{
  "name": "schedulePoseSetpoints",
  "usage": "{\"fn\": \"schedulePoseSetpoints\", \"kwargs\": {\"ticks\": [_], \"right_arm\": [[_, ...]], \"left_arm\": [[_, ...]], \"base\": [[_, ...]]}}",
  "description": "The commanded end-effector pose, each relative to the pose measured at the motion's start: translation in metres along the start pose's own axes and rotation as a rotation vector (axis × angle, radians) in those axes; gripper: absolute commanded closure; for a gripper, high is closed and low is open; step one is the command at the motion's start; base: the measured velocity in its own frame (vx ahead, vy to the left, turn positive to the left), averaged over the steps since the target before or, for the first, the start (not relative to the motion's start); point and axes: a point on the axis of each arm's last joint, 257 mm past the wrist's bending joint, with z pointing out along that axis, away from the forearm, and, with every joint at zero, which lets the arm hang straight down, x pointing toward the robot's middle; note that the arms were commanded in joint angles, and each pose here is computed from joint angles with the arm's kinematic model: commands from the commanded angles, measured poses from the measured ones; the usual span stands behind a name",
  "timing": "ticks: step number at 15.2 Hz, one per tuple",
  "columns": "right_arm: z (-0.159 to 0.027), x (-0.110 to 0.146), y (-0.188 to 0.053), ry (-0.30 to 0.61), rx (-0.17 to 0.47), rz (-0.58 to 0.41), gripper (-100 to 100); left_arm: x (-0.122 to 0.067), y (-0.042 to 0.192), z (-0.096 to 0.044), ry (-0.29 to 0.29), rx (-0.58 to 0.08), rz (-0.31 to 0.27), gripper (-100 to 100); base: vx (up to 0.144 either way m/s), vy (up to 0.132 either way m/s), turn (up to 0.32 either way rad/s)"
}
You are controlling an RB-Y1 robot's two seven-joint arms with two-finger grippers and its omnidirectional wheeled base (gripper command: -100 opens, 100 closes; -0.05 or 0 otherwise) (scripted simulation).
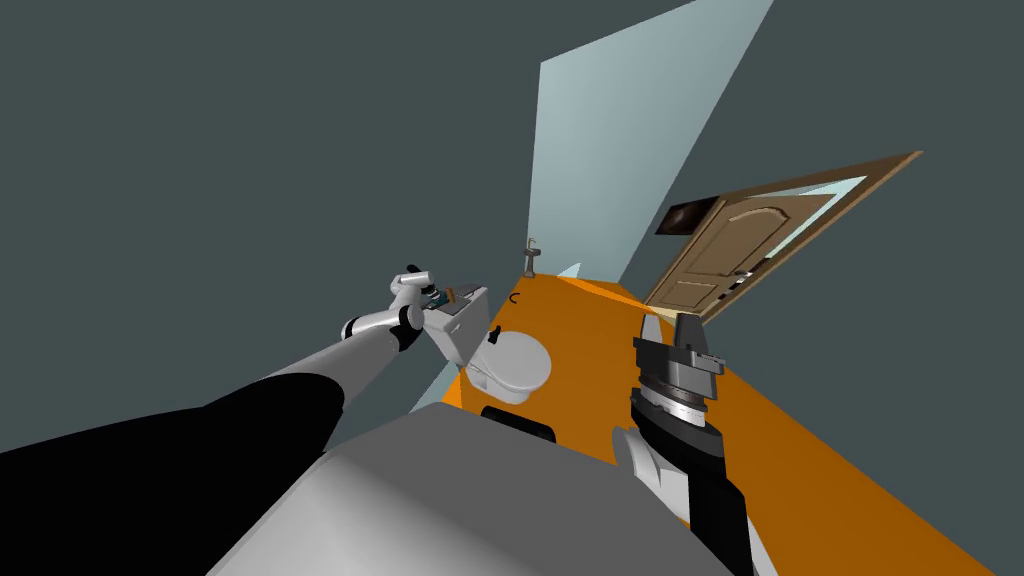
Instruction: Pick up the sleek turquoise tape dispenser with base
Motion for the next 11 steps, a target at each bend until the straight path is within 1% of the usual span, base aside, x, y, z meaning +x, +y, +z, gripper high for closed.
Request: {"fn": "schedulePoseSetpoints", "kwargs": {"ticks": [1, 2, 3, 5, 6, 10, 11], "right_arm": [[0.0, 0.0, 0.0, 0.0, 0.0, 0.0, 0], [0.0, 0.0, 0.0, 0.0, 0.0, 0.0, 0], [0.0, 0.0, 0.0, 0.0, 0.0, 0.0, 0], [0.0, 0.0, 0.0, 0.0, 0.0, 0.0, 0], [0.0, 0.0, 0.0, 0.0, 0.0, 0.0, 0], [0.0, 0.0, 0.0, 0.0, 0.0, 0.0, 0], [0.0, 0.0, 0.0, 0.0, 0.0, 0.0, 0]], "left_arm": [[0.0036, 0.0023, 0.0024, 0.019, -0.006, 0.021, -100], [0.0036, 0.0023, 0.0024, 0.019, -0.006, 0.021, -100], [0.0064, 0.0041, 0.0039, 0.033, -0.01, 0.034, -100], [0.0052, 0.0032, 0.003, 0.027, -0.01, 0.027, -100], [0.0053, 0.0032, 0.0032, 0.028, -0.009, 0.03, 100], [0.0053, 0.0038, 0.0035, 0.028, -0.011, 0.029, 100], [0.001, 0.0006, 0.0008, 0.006, -0.001, 0.009, 100]], "base": [[0.084, -0.055, 0.165], [0.087, -0.073, 0.156], [0.09, -0.087, 0.199], [0.062, -0.063, 0.095], [0.016, -0.018, 0.004], [0.003, -0.004, 0.001], [-0.056, 0.056, -0.254]]}}
